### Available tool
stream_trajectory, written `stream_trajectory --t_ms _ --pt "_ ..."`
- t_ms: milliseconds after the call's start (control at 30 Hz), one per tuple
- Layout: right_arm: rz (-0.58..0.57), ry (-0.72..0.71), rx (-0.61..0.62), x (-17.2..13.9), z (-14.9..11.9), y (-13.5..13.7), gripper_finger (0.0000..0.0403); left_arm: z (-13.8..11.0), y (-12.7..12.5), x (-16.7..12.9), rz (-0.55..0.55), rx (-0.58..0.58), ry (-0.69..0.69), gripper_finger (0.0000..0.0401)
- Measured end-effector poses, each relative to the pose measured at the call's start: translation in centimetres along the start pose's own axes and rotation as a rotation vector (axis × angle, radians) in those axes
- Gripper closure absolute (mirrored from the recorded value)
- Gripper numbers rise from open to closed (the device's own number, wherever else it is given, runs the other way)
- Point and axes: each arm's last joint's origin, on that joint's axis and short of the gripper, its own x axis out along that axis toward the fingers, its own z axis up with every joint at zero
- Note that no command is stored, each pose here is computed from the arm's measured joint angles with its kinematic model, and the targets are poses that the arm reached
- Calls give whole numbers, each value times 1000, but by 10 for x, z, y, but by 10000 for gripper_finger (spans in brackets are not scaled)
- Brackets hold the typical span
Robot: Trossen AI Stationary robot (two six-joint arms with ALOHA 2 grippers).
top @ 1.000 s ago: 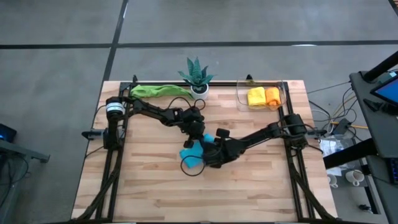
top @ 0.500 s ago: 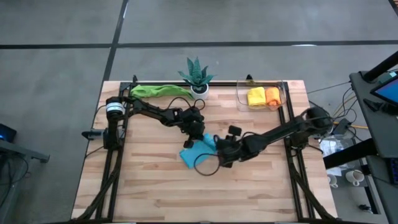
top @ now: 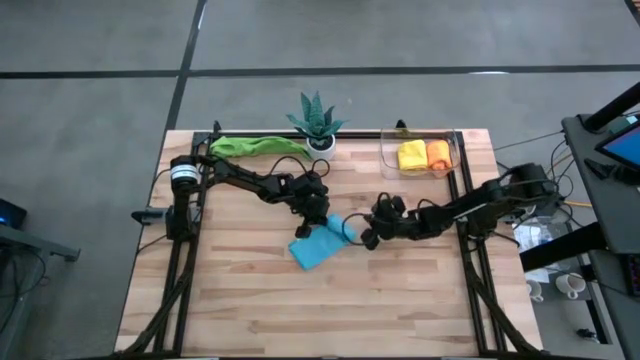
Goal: Roll microfiber towels into tight, uniform cylinder then place into a basket
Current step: Roll the blue microfiber cloth
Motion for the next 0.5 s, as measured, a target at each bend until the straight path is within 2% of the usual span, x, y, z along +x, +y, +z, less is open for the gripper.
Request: stream_trajectory --t_ms 167,367,500 --pt "90 -27 91 17 -16 0 395 1 1 0 7 3 -7 401" --pt "131 5 89 39 -20 17 395 0 1 0 9 4 -9 401" --pt "157 14 79 41 -17 26 395 -1 0 0 9 4 -12 401"
